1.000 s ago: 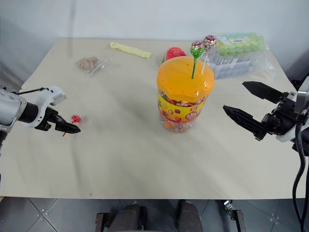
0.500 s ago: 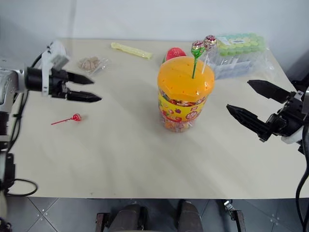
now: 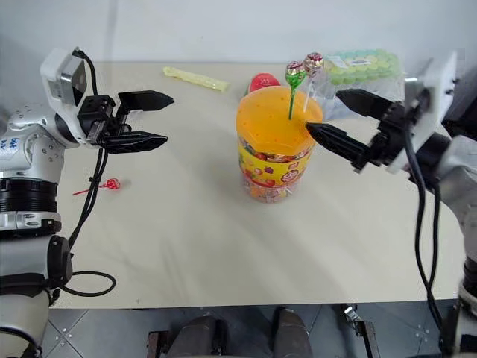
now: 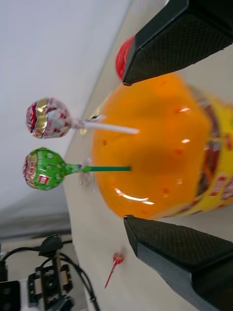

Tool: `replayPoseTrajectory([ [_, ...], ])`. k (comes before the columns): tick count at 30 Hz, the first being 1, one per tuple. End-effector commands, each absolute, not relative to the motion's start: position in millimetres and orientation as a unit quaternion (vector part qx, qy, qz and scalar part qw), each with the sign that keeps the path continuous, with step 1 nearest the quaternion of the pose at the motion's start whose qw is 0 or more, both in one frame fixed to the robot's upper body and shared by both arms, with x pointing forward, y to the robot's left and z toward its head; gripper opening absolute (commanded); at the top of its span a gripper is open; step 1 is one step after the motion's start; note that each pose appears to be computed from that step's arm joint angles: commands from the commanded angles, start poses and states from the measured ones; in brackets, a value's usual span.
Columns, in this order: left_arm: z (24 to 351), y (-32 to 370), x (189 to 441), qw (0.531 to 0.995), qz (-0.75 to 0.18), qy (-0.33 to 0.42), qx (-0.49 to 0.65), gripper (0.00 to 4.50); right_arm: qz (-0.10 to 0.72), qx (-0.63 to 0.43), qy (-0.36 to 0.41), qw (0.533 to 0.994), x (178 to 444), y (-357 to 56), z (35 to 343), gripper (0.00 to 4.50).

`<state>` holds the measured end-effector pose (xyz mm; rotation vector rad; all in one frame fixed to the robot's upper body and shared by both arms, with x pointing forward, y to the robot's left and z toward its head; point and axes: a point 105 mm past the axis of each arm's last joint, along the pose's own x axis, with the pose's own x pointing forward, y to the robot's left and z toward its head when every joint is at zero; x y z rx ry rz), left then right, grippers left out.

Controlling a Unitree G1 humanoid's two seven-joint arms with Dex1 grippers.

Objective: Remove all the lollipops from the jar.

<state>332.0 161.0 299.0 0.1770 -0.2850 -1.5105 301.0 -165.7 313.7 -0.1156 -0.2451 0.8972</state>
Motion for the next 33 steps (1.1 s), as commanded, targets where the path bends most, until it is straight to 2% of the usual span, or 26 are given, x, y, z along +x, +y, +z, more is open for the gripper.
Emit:
replayPoseTrajectory([
  [1, 295.3, 159.0, 315.8, 0.671, -0.721, -0.144, 0.089, 4.47, 0.435, -0.067, -0.124, 0.889, 311.8, -164.7, 319.5, 4.5],
  [6, 290.8, 159.4, 308.0, 0.68, -0.714, -0.145, 0.081, 4.47, 0.437, -0.07, -0.119, 0.889, 331.2, -162.4, 323.0, 4.5],
  [13, 289.9, 164.7, 299.8, 0.699, -0.697, -0.141, 0.081, 4.47, 0.445, -0.076, -0.121, 0.884, 341.4, -159.7, 325.3, 4.5],
  [19, 290.8, 163.2, 297.4, 0.704, -0.692, -0.142, 0.08, 4.47, 0.454, -0.085, -0.12, 0.879, 337.8, -161.9, 327.1, 4.5],
  [27, 293.2, 160.0, 298.2, 0.703, -0.693, -0.143, 0.079, 4.47, 0.48, -0.099, -0.108, 0.865, 317.8, -166.0, 326.9, 4.5],
  [33, 294.1, 156.7, 301.0, 0.701, -0.695, -0.143, 0.078, 4.47, 0.463, -0.106, -0.097, 0.875, 314.6, -177.4, 324.7, 4.5],
])
